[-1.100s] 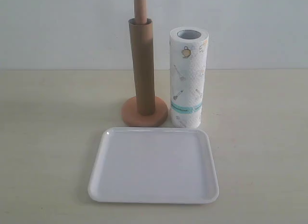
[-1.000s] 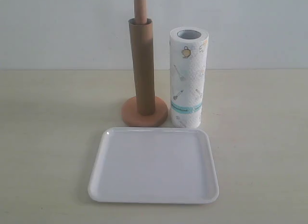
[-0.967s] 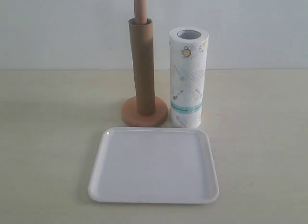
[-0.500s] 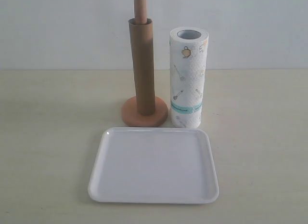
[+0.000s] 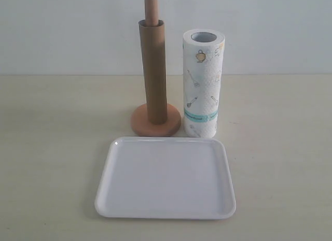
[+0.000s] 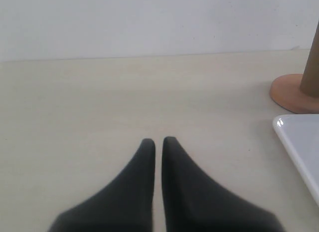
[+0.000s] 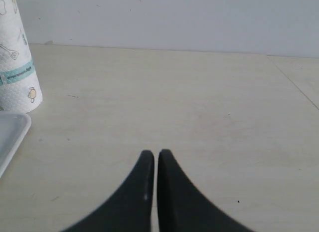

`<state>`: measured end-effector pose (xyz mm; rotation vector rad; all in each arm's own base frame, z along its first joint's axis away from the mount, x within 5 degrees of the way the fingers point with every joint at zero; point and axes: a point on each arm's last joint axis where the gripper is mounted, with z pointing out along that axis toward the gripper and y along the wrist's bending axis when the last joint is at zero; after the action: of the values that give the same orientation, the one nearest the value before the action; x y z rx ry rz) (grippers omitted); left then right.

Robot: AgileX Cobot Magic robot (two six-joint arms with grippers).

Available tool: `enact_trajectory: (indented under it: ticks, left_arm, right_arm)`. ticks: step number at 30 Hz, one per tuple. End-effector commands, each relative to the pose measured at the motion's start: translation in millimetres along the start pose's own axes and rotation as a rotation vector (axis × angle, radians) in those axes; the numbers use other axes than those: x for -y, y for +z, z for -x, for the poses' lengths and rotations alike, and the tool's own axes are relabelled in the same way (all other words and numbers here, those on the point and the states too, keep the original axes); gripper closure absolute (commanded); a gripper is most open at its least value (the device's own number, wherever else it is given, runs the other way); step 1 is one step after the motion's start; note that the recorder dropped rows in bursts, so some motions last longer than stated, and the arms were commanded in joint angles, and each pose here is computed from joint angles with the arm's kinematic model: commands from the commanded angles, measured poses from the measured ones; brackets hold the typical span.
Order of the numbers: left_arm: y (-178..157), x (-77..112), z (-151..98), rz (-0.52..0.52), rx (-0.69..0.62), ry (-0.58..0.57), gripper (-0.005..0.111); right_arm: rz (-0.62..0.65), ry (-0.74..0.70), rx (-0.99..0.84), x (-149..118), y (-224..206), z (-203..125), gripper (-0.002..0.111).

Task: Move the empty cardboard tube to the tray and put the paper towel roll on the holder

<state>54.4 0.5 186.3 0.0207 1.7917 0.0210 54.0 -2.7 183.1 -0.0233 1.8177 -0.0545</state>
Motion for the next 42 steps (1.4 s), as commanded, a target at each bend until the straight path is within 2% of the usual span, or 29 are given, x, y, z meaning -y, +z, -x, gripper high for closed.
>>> enact_trajectory:
  ticks: [1,12,15,18,21,23,27,30,34,39,42]
  left_arm:
    - [0,0.5,-1,-0.008,0.001,-0.004,0.103]
    - [0,0.5,0,-0.007,0.01,0.002,0.103]
    - [0,0.5,6,-0.007,0.08,0.002,0.103]
    - [-3,0.5,21,-0.008,0.244,0.001,0.103]
    - [-13,0.5,46,-0.009,0.543,-0.006,0.103]
    - [-20,0.5,57,-0.01,0.685,-0.006,0.103]
    - [-35,-0.3,84,0.001,0.781,0.015,0.103]
    - [-30,-0.9,108,0.001,0.735,0.019,0.103]
    - [0,-0.9,130,-0.004,0.576,0.022,0.103]
    - [56,0.7,129,-0.016,0.389,0.037,0.103]
    - [81,1.6,125,-0.022,0.375,0.035,0.103]
  right_arm:
    - [-0.002,0.007,0.01,0,0,1,0.106]
    - [-0.002,0.007,0.01,0,0,1,0.106]
    - [-0.002,0.007,0.01,0,0,1,0.106]
    - [-0.002,0.007,0.01,0,0,1,0.106]
    - [-0.002,0.007,0.01,0,0,1,0.106]
    - [-0.002,0.007,0.01,0,0,1,0.106]
    - [-0.002,0.007,0.01,0,0,1,0.106]
    - [-0.002,0.007,0.01,0,0,1,0.106]
    - [-0.002,0.007,0.01,0,0,1,0.106]
    - [-0.002,0.007,0.01,0,0,1,0.106]
    - [-0.002,0.007,0.01,0,0,1,0.106]
